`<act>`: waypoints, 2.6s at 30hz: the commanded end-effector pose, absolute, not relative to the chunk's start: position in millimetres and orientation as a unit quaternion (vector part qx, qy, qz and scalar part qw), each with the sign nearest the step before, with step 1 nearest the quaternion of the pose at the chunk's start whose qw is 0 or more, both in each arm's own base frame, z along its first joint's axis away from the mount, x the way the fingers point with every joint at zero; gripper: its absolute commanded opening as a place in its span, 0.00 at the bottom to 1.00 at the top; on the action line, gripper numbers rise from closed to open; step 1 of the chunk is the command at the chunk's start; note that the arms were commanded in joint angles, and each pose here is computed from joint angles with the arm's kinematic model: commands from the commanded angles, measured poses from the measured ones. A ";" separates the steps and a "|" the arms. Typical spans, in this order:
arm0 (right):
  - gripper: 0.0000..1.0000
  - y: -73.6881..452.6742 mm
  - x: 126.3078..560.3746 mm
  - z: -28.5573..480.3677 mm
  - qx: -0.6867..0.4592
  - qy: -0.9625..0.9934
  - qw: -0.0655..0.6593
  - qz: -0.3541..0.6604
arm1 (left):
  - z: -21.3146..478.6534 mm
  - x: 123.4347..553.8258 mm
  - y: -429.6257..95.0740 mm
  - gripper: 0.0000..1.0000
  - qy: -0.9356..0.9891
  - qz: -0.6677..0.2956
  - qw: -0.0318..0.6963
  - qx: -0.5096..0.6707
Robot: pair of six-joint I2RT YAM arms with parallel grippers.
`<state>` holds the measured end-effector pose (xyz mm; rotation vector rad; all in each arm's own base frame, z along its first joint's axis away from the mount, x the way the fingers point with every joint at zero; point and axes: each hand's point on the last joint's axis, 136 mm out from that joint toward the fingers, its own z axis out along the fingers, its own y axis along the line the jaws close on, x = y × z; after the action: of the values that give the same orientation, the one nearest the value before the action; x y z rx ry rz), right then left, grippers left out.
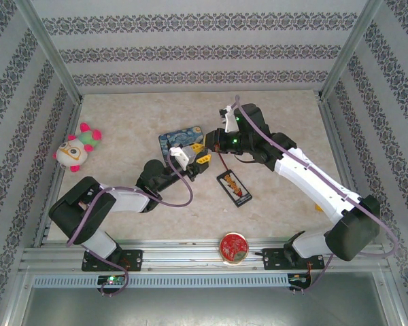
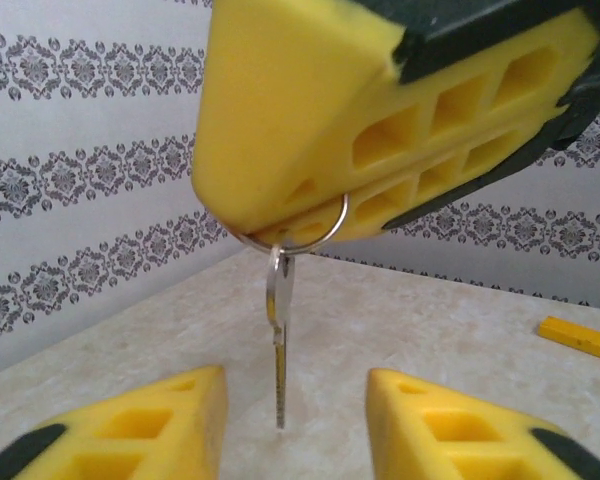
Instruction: Unlock a padlock with a key
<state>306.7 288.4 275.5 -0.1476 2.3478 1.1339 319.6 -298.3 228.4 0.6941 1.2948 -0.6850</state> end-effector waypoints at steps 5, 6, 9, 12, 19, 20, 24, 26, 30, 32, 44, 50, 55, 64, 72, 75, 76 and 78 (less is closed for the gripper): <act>0.00 289.6 306.4 274.0 -0.050 0.863 0.257 0.431 | 250.5 319.3 -302.2 0.33 0.552 -0.312 0.712 0.302; 0.00 289.3 306.6 273.4 -0.050 0.864 0.257 0.431 | 250.5 319.4 -302.0 0.33 0.553 -0.312 0.712 0.302; 0.00 288.6 307.1 272.3 -0.048 0.864 0.257 0.430 | 251.6 319.3 -301.7 0.28 0.553 -0.311 0.712 0.302; 0.00 289.0 306.8 272.4 -0.048 0.864 0.256 0.431 | 251.1 319.9 -301.1 0.19 0.556 -0.309 0.710 0.300; 0.00 287.2 307.4 268.2 -0.044 0.866 0.254 0.429 | 254.4 316.7 -298.5 0.09 0.556 -0.312 0.710 0.299; 0.00 286.6 307.8 267.7 -0.043 0.866 0.254 0.428 | 254.4 315.8 -298.7 0.05 0.557 -0.312 0.708 0.301; 0.00 283.9 309.1 265.5 -0.039 0.868 0.255 0.425 | 254.4 313.0 -297.4 0.00 0.562 -0.311 0.702 0.306; 0.00 281.3 309.8 266.6 -0.040 0.867 0.257 0.425 | 251.2 310.4 -296.7 0.00 0.570 -0.305 0.694 0.316; 0.26 269.7 309.5 283.4 -0.078 0.859 0.294 0.412 | 232.5 301.9 -296.1 0.00 0.618 -0.294 0.630 0.367; 0.36 260.7 303.7 296.7 -0.128 0.853 0.329 0.385 | 219.5 292.3 -293.1 0.00 0.655 -0.286 0.564 0.412; 0.40 270.4 231.7 327.1 -0.365 0.718 0.397 0.440 | 232.9 226.0 -262.7 0.00 0.696 -0.303 0.352 0.548; 0.40 290.1 216.9 321.0 -0.410 0.687 0.351 0.486 | 240.4 215.0 -255.8 0.00 0.702 -0.297 0.309 0.569; 0.37 308.2 209.8 313.5 -0.431 0.668 0.315 0.518 | 240.0 213.0 -252.7 0.00 0.705 -0.291 0.301 0.573; 0.31 322.4 210.8 289.5 -0.434 0.680 0.273 0.524 | 240.1 215.1 -253.5 0.00 0.705 -0.290 0.301 0.573; 0.29 325.1 206.8 273.1 -0.432 0.691 0.247 0.524 | 243.4 214.2 -255.5 0.00 0.700 -0.297 0.306 0.573; 0.29 325.2 205.9 268.2 -0.432 0.694 0.240 0.524 | 243.3 215.4 -255.1 0.00 0.701 -0.293 0.308 0.572; 0.29 325.0 205.6 266.9 -0.431 0.695 0.238 0.523 | 243.7 215.1 -254.9 0.00 0.701 -0.293 0.309 0.572; 0.29 324.5 205.5 265.7 -0.432 0.696 0.239 0.522 | 243.1 215.3 -254.7 0.00 0.702 -0.292 0.308 0.572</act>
<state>212.8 322.2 267.1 -1.1312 1.9380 1.4066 217.9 -254.8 235.0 1.4977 1.8788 -0.7602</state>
